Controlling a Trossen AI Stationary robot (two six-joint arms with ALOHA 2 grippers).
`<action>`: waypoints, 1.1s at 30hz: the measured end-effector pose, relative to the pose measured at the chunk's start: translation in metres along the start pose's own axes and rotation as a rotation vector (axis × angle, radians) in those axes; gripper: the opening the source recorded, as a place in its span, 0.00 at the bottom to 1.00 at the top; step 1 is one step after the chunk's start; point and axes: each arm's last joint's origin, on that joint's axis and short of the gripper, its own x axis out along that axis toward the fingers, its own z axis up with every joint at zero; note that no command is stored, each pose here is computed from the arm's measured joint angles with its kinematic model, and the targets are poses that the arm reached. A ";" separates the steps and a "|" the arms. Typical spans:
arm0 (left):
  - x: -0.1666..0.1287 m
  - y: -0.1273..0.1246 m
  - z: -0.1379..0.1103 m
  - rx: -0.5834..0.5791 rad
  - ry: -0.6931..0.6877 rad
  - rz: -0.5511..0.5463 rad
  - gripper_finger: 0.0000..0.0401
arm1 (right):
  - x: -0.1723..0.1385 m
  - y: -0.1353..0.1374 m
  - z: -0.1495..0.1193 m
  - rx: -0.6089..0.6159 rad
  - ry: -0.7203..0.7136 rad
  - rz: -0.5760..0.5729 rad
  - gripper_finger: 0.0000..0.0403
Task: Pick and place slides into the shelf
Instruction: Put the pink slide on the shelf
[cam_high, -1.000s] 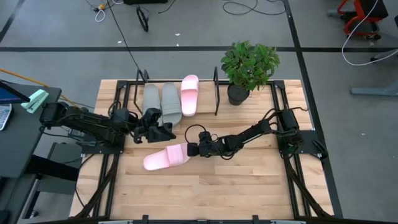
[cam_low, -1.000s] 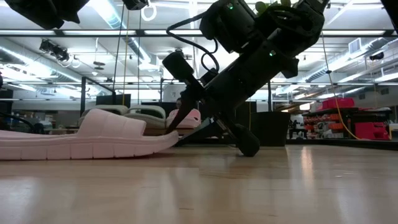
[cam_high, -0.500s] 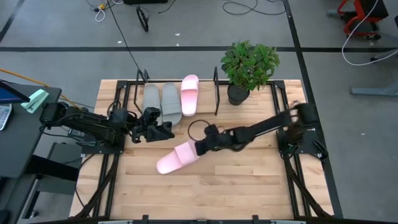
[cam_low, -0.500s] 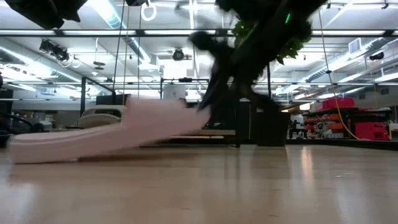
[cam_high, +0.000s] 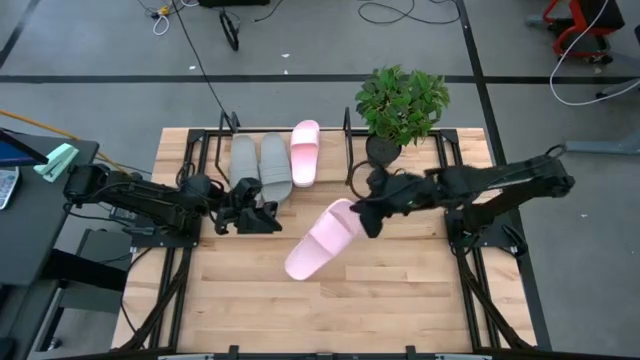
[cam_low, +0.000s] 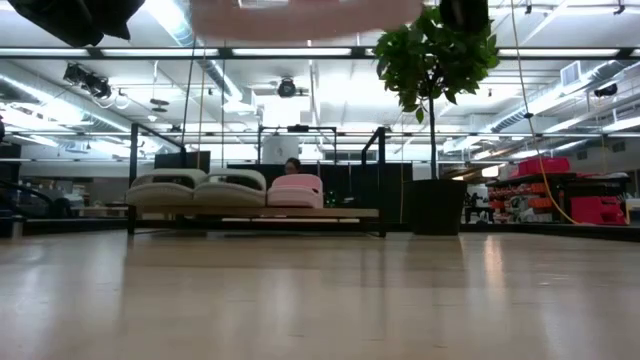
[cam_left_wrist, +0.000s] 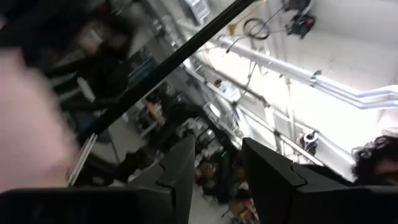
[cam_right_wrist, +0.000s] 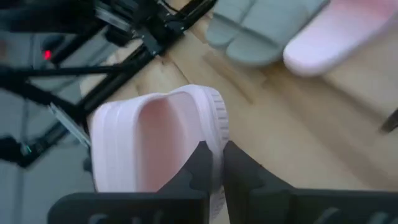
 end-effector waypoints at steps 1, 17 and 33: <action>0.000 0.001 -0.001 -0.008 0.014 0.012 0.35 | -0.008 0.004 0.006 -0.043 0.006 -0.006 0.05; -0.002 0.017 -0.010 -0.079 0.103 0.169 0.42 | -0.055 0.061 0.088 -0.622 0.072 -0.124 0.05; -0.004 0.027 -0.011 -0.049 0.010 0.314 0.46 | -0.059 0.061 0.111 -0.790 0.017 -0.125 0.05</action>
